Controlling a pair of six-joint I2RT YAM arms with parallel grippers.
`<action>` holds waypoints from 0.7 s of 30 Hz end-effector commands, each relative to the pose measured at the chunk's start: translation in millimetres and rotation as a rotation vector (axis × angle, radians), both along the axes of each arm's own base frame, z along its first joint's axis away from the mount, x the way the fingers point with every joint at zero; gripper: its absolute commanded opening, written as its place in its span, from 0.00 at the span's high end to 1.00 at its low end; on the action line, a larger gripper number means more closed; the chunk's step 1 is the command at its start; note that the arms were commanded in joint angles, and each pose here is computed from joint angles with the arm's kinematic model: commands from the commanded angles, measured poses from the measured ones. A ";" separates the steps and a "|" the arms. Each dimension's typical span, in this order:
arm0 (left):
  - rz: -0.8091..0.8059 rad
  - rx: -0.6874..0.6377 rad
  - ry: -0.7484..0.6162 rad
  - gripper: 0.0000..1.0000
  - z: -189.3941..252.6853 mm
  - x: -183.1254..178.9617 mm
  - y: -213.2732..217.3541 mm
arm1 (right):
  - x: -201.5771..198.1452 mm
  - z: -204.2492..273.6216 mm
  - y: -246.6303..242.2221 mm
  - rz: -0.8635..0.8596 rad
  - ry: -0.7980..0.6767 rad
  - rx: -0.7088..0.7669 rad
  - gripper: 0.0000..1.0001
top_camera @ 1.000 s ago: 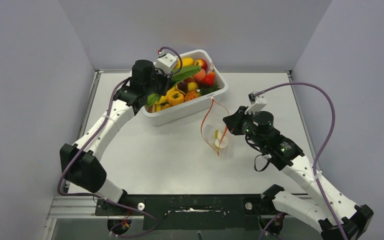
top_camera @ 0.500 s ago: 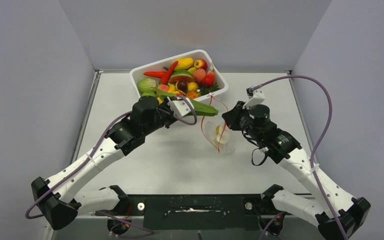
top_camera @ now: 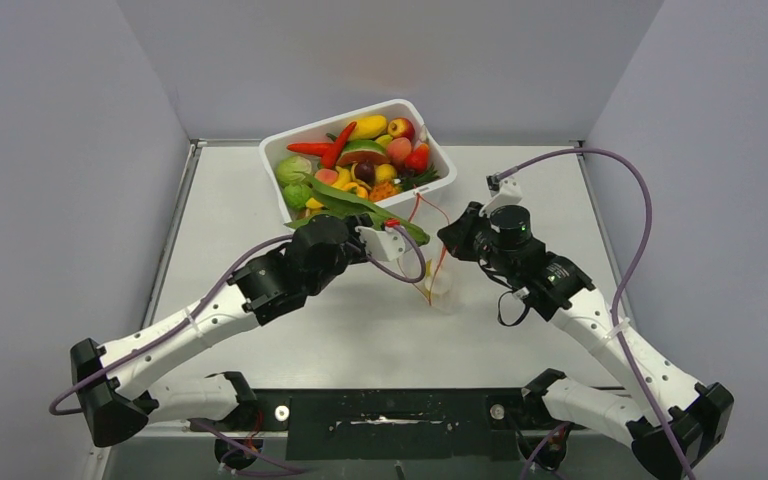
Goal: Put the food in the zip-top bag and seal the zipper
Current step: Place the fake vegetable in the zipper food storage bag.
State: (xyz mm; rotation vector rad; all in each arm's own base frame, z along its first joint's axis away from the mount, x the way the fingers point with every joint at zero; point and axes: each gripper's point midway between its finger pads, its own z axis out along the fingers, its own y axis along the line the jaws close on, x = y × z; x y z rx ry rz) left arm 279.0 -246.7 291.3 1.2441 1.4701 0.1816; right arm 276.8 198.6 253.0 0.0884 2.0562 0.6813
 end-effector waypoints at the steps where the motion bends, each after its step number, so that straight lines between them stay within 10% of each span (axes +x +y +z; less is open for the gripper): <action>1: 0.084 0.060 -0.080 0.86 12.8 9.6 12.7 | 7.7 34.4 5.4 -0.004 -0.071 0.065 1.00; 14: 0.100 0.260 -0.175 0.84 2.6 7.3 -7.3 | 12.3 37.4 23.1 0.052 -0.061 0.093 1.00; 21: 0.053 0.246 -0.208 0.62 5.3 -5.8 -23.2 | 10.4 28.5 31.4 0.086 -0.042 0.117 1.00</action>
